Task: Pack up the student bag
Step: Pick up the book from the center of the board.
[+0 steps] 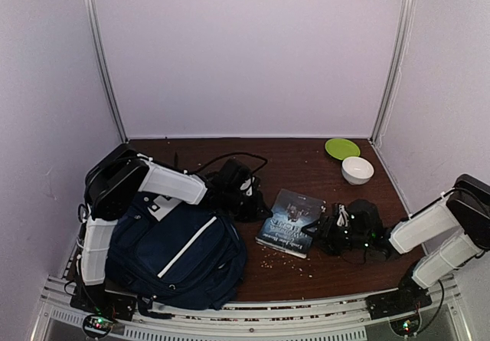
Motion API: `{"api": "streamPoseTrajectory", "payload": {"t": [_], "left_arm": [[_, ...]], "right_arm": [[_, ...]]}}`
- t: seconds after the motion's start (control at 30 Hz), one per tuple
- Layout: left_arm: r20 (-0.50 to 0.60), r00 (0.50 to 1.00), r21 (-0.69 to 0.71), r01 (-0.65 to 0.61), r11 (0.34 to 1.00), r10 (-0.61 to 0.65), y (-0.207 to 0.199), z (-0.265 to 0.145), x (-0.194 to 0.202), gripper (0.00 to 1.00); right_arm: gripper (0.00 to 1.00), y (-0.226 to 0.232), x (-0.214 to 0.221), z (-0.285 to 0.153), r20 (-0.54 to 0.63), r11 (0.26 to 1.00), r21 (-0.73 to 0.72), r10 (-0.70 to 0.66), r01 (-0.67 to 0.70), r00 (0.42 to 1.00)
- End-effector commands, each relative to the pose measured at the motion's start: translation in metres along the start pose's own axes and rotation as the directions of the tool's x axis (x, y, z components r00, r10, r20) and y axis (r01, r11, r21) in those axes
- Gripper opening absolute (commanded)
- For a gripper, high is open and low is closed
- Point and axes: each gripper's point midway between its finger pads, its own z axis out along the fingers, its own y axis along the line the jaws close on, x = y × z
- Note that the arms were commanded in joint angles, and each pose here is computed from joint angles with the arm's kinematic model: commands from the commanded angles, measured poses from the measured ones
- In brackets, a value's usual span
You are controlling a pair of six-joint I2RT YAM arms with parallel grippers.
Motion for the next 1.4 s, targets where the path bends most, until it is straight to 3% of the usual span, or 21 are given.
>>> {"api": "streamPoseTrajectory", "payload": {"t": [0.0, 0.3, 0.63, 1.37], "left_arm": [[-0.191, 0.975, 0.221, -0.07, 0.973, 0.113, -0.069, 0.011, 0.074, 0.06], [-0.203, 0.971, 0.252, -0.076, 0.965, 0.13, -0.077, 0.006, 0.088, 0.05], [-0.194, 0.97, 0.229, -0.101, 0.968, 0.147, -0.074, 0.002, 0.088, 0.12], [-0.2, 0.968, 0.232, -0.106, 0.967, 0.154, -0.07, 0.007, 0.09, 0.13]], "right_arm": [[0.58, 0.062, -0.002, -0.009, 0.006, 0.972, -0.228, -0.056, 0.056, 0.998], [0.6, 0.085, -0.011, -0.027, 0.058, 0.941, -0.337, 0.006, 0.014, 0.998], [0.61, 0.09, -0.015, -0.043, 0.096, 0.942, -0.333, -0.009, 0.04, 0.995], [0.59, 0.117, -0.017, -0.057, 0.098, 0.907, -0.42, 0.004, 0.038, 0.995]]}}
